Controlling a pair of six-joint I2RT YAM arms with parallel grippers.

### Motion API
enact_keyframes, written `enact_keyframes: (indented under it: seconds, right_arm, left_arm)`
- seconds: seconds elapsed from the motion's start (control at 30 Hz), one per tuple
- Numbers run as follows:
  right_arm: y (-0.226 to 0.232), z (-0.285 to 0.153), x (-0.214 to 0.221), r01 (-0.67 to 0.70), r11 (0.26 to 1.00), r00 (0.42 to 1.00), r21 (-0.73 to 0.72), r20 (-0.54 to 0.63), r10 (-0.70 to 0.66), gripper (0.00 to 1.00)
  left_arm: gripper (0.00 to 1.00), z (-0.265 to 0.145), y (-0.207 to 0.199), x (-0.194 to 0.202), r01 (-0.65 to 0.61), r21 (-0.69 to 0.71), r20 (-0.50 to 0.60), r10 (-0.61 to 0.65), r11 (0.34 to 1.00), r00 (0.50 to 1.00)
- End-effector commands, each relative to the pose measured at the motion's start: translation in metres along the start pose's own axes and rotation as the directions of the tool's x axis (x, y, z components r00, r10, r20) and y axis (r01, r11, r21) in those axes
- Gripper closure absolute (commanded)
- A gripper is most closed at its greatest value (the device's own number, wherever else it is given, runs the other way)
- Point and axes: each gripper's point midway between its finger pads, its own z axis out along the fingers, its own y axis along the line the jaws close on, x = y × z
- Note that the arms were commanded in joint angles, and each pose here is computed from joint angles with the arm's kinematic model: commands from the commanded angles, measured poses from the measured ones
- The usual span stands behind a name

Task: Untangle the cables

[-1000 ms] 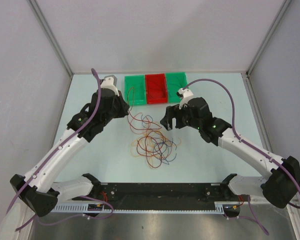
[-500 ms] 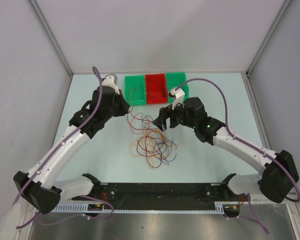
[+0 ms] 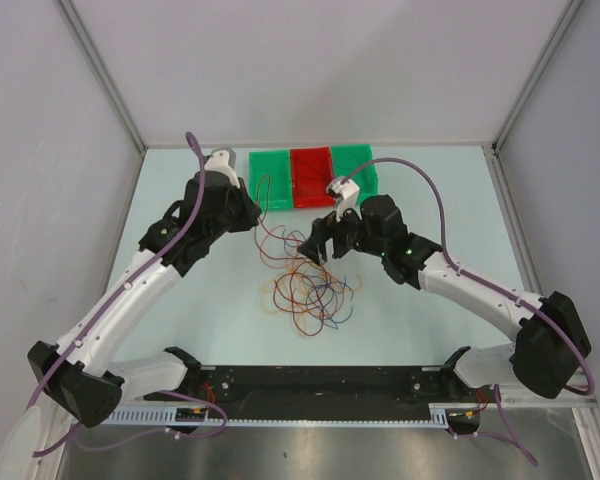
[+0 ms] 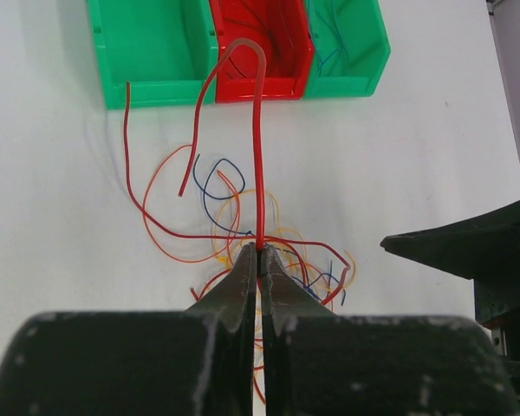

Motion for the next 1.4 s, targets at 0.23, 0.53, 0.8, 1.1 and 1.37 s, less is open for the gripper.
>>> enact_keyframes:
  seconds: [0.23, 0.53, 0.8, 1.1, 1.37]
  right_arm:
    - [0.001, 0.023, -0.006, 0.047, 0.999, 0.999, -0.011, 0.021, -0.047, 0.15]
    - [0.0, 0.036, -0.007, 0.061, 0.998, 0.998, -0.001, 0.014, -0.061, 0.39]
    - [-0.004, 0.038, -0.008, 0.066, 0.998, 0.998, 0.023, 0.011, -0.067, 0.74]
    - [0.007, 0.014, -0.078, 0.103, 0.992, 0.987, 0.079, 0.119, -0.112, 1.0]
    - [0.021, -0.012, -0.162, 0.142, 0.981, 0.942, 0.129, 0.289, -0.174, 1.0]
  left_arm:
    - [1.0, -0.003, -0.011, -0.02, 0.01, 0.041, 0.048, -0.012, 0.999, 0.999]
    - [1.0, -0.002, -0.011, -0.017, 0.016, 0.048, 0.046, -0.019, 0.999, 0.999]
    - [1.0, -0.004, -0.009, -0.018, 0.016, 0.044, 0.051, -0.018, 0.999, 0.999]
    - [0.39, -0.035, 0.02, -0.003, -0.019, -0.034, 0.05, 0.021, 0.999, 0.999]
    - [0.07, -0.082, 0.072, 0.029, -0.047, -0.176, 0.053, 0.057, 0.983, 0.997]
